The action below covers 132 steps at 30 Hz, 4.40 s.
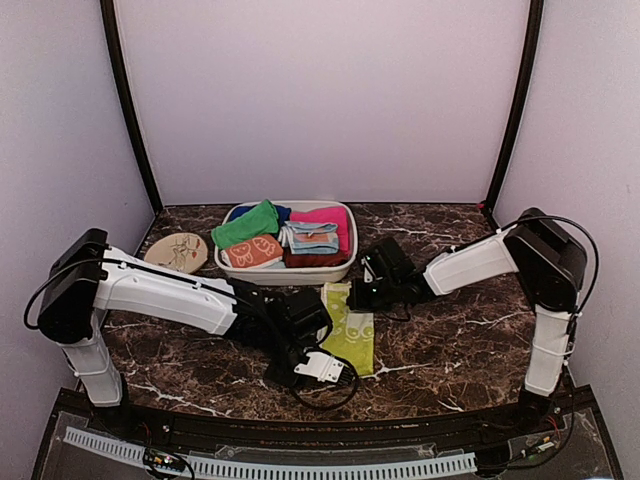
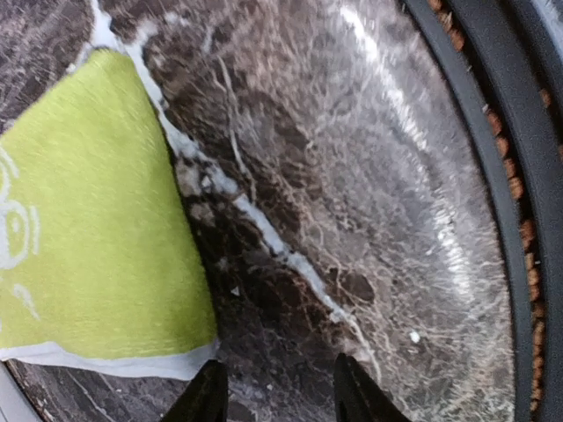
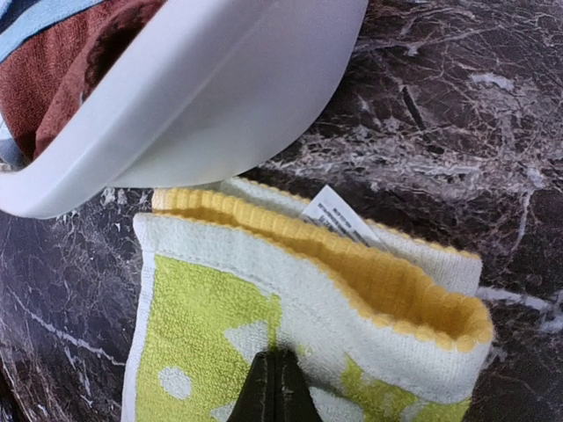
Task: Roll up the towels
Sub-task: Roll the towel at the center of the board.
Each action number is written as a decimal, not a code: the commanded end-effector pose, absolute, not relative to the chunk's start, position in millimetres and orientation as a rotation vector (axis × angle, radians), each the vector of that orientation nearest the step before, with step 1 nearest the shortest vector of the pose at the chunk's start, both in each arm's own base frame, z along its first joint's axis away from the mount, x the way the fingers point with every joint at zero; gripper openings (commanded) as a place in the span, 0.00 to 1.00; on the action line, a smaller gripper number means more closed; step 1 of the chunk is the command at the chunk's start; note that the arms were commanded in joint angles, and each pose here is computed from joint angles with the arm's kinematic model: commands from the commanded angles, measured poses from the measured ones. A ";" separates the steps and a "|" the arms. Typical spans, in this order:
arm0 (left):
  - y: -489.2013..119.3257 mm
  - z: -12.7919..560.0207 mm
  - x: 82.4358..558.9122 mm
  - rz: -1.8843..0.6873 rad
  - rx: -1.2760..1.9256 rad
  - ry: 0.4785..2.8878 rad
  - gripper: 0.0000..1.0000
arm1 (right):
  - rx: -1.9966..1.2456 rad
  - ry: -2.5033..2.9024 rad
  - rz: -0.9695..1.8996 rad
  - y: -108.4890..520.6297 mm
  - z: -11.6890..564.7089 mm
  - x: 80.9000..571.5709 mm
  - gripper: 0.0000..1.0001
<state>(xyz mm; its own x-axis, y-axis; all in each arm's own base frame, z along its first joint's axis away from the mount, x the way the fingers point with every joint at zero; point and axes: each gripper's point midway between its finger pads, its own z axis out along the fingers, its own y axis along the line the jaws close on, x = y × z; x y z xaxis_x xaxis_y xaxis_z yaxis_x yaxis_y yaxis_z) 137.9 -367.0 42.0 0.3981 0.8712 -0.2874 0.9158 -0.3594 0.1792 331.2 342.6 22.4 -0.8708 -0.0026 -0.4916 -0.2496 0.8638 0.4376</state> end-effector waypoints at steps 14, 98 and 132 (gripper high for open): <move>-380.6 83.0 136.1 -0.369 2.216 1.590 0.46 | -0.095 2.721 0.547 300.6 -19.2 293.9 0.00; -344.3 30.1 137.3 -0.641 2.194 1.935 0.04 | -0.853 2.123 0.630 325.7 91.9 172.1 0.59; -343.1 41.2 137.3 -0.921 2.166 2.082 0.05 | -1.435 1.617 0.231 401.0 42.9 95.9 0.12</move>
<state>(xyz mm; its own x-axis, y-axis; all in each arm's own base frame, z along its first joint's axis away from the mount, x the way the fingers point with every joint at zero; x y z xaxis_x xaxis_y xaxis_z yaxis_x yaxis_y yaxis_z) 138.2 -343.3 34.3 -0.0400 0.9161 -0.3989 0.9238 -0.1182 -0.3642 92.0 386.5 29.6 0.1499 -0.7363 -0.6599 -0.8517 0.2427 -0.4643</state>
